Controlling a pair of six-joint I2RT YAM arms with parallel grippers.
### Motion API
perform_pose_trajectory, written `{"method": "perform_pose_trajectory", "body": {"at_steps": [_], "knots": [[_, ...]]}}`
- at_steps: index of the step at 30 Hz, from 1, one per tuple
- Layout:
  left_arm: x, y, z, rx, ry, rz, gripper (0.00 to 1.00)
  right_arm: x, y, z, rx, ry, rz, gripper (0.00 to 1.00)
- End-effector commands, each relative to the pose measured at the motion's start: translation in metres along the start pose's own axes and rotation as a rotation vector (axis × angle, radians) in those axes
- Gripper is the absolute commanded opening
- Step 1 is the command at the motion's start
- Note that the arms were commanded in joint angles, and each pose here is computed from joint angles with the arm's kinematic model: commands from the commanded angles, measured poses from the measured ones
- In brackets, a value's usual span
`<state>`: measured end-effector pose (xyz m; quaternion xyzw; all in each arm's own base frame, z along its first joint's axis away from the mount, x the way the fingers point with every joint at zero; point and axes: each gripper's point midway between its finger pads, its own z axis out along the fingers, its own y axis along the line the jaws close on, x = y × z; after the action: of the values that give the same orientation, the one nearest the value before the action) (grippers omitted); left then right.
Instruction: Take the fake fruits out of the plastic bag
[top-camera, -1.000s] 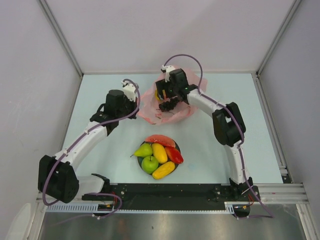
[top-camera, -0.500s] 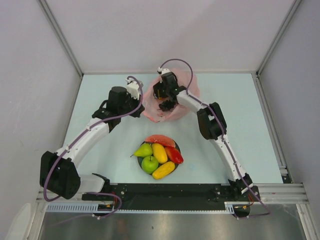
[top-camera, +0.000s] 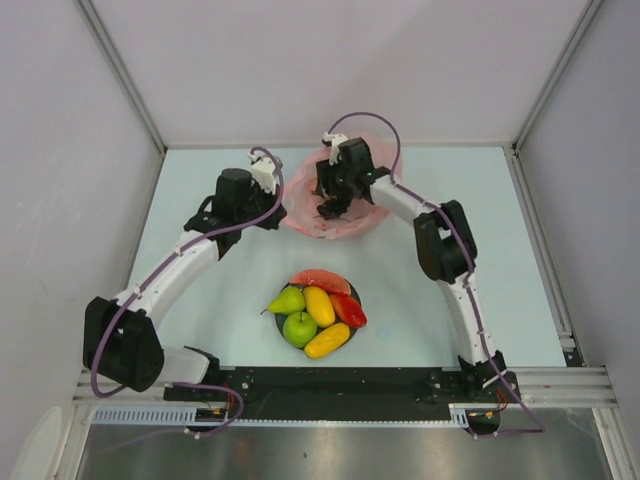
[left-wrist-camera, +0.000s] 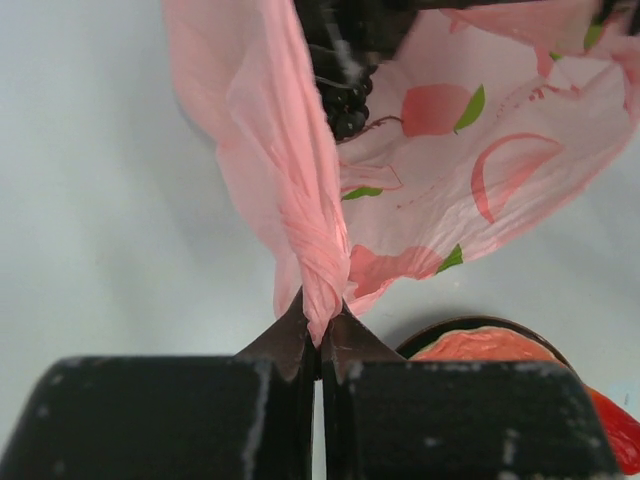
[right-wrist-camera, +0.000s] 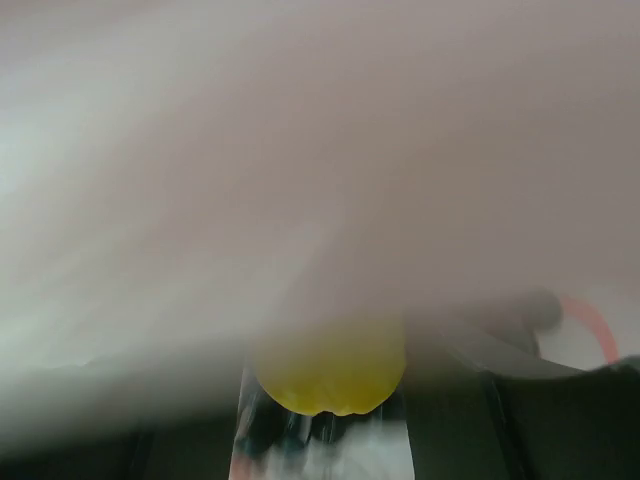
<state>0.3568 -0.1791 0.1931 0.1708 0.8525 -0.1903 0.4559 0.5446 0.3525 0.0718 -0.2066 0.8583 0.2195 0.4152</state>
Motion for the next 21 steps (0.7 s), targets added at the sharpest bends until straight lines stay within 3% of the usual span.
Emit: {"method": "perform_pose_trajectory", "body": {"at_steps": [1, 3, 4, 6, 10, 16, 21], "knots": [[-0.048, 0.010, 0.000, -0.025, -0.110, -0.025, 0.00, -0.073, 0.034, -0.098, -0.144, -0.165, -0.053, 0.34], [-0.053, 0.013, 0.003, -0.030, -0.115, -0.012, 0.00, -0.088, 0.052, -0.140, -0.199, -0.223, -0.100, 0.34], [-0.059, 0.013, 0.003, -0.031, -0.130, -0.003, 0.00, -0.062, 0.052, -0.141, -0.205, -0.180, -0.092, 0.34], [-0.062, 0.013, 0.005, -0.028, -0.135, 0.001, 0.00, -0.062, 0.069, -0.173, -0.259, -0.195, -0.103, 0.35], [-0.062, 0.008, 0.012, 0.006, -0.119, 0.007, 0.00, -0.020, 0.098, -0.208, -0.347, -0.087, -0.135, 0.34], [-0.060, 0.002, 0.009, 0.041, -0.130, 0.023, 0.00, 0.036, 0.149, -0.259, -0.507, -0.022, -0.419, 0.32], [-0.055, -0.003, 0.004, 0.064, -0.119, 0.011, 0.00, 0.066, 0.179, -0.277, -0.550, 0.035, -0.479, 0.30]]}}
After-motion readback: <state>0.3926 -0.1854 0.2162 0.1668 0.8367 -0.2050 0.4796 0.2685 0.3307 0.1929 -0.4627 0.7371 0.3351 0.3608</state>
